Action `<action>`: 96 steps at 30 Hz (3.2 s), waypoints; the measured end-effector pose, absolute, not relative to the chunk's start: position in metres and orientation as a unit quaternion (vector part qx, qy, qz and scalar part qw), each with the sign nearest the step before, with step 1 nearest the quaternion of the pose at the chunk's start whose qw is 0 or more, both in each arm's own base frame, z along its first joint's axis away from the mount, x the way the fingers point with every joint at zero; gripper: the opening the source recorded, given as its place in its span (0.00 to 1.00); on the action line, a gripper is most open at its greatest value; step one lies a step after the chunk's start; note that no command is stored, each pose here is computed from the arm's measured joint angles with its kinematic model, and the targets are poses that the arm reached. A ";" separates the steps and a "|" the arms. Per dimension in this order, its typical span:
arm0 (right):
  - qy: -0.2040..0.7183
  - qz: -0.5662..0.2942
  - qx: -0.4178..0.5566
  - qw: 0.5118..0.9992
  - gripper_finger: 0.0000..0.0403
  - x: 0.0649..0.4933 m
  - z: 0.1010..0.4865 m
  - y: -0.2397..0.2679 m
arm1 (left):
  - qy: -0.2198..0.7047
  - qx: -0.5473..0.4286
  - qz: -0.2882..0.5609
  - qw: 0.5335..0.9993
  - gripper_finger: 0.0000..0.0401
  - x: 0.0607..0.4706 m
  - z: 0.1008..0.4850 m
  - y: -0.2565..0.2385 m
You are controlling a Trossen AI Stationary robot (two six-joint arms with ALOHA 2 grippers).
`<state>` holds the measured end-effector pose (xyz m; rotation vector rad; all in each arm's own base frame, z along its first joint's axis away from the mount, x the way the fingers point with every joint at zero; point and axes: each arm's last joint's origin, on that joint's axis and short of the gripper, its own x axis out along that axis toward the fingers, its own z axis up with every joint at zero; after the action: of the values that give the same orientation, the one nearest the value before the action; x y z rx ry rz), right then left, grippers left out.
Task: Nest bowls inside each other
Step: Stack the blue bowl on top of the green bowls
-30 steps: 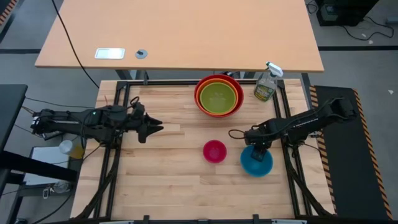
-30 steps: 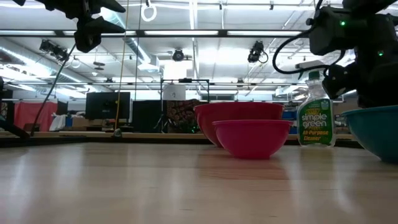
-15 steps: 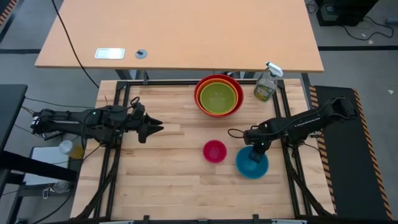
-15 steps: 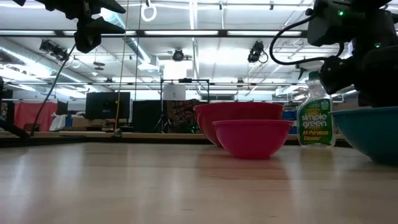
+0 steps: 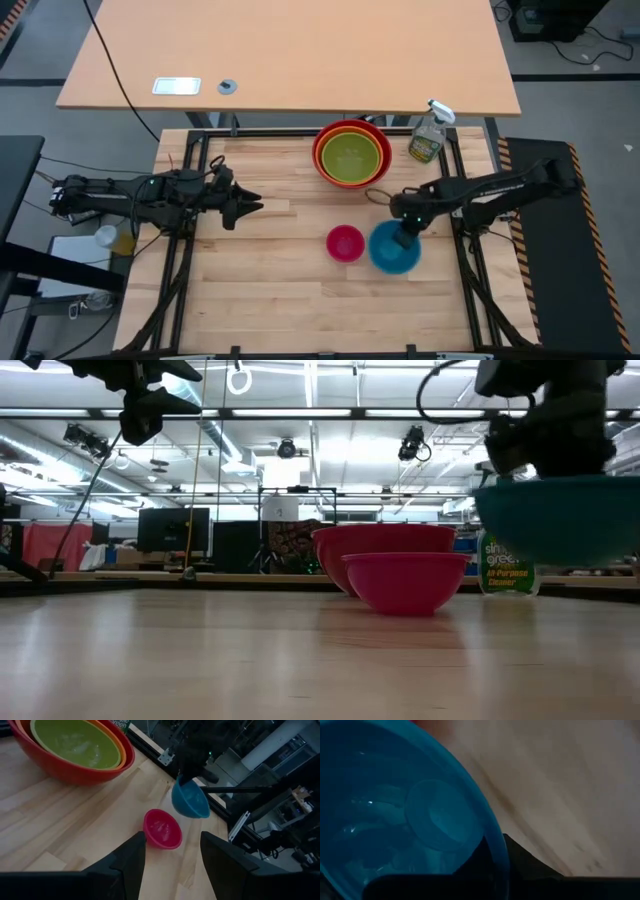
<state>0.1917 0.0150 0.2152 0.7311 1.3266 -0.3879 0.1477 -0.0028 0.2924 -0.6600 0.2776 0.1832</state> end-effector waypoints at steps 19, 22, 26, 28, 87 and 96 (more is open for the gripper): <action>0.343 -0.289 0.427 0.785 0.04 0.248 0.302 -0.072 | 0.137 -0.305 0.207 0.919 0.48 0.163 0.281 0.037; 0.321 -0.309 0.434 0.783 0.04 0.260 0.309 -0.093 | 0.146 -0.289 0.222 0.920 0.48 0.167 0.277 0.049; 0.299 -0.337 0.430 0.782 0.04 0.280 0.317 -0.120 | 0.135 -0.288 0.215 0.924 0.48 0.172 0.277 0.065; 0.290 -0.356 0.422 0.782 0.04 0.288 0.320 -0.133 | 0.128 -0.286 0.207 0.927 0.48 0.173 0.277 0.072; 0.465 -0.382 0.274 0.750 0.58 0.306 0.335 -0.199 | 0.113 -0.276 0.251 0.921 0.48 0.161 0.277 0.102; 0.503 -0.329 0.262 0.755 0.57 0.319 0.317 -0.174 | 0.116 -0.286 0.221 0.925 0.48 0.161 0.277 0.100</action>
<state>0.3187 -0.1737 0.3169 0.5715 1.0976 -0.7177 0.1608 0.0999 0.2775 -0.5861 0.2385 0.4530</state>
